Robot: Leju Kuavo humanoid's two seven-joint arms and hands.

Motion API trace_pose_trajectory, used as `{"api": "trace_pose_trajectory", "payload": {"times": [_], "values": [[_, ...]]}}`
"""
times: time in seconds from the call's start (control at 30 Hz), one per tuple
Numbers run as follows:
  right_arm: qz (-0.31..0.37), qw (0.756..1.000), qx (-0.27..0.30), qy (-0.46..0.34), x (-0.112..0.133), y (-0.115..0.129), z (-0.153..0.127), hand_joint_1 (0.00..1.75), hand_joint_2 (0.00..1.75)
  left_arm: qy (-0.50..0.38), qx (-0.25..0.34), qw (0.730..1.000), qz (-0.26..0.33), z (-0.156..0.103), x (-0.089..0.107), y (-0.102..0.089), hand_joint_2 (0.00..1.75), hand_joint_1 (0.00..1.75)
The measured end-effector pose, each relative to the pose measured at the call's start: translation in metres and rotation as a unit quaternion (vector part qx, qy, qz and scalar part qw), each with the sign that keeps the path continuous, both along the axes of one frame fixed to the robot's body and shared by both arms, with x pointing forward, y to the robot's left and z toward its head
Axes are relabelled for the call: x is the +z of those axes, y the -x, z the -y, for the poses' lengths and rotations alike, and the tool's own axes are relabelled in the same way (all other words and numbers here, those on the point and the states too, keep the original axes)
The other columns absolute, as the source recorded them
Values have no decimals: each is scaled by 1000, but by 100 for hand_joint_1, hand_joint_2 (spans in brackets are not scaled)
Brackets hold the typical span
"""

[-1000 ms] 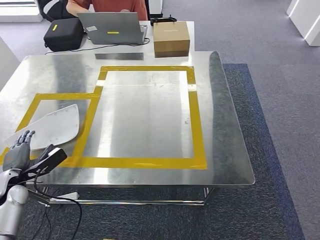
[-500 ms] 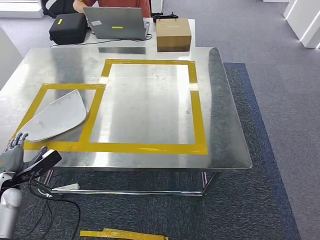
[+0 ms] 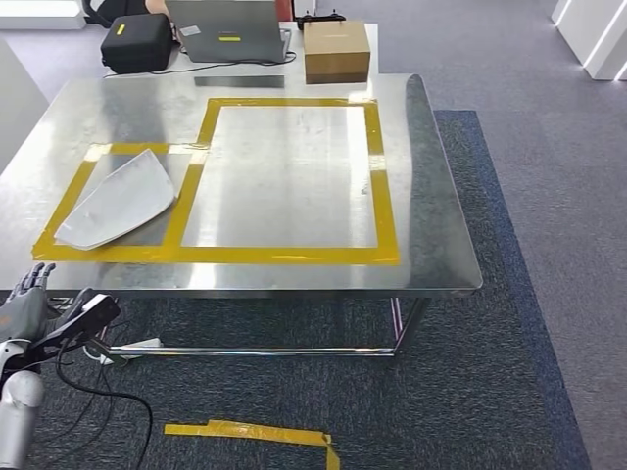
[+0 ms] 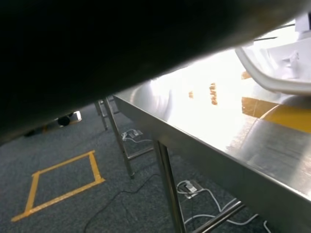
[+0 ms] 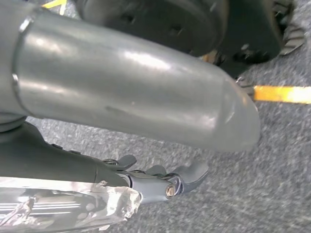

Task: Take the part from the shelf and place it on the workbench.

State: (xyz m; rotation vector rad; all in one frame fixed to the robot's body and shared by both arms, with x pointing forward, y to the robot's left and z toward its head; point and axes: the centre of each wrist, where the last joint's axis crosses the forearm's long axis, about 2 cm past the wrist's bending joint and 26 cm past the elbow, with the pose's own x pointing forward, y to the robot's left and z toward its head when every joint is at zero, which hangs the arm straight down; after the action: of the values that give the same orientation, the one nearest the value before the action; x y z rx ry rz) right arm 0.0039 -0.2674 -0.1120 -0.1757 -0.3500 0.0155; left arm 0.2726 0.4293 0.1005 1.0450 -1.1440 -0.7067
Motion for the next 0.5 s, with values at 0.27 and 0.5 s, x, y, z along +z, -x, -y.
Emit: {"api": "trace_pose_trajectory", "payload": {"times": [0.27, 0.5], "values": [[-8, 1000, 7, 23, 0, 3, 2, 0, 0, -1, 20, 1000, -10, -9, -6, 12, 0, 0], [-8, 999, 11, 30, 0, 0, 2, 0, 0, -6, 30, 1000, -6, -16, -3, 17, 0, 0]]}}
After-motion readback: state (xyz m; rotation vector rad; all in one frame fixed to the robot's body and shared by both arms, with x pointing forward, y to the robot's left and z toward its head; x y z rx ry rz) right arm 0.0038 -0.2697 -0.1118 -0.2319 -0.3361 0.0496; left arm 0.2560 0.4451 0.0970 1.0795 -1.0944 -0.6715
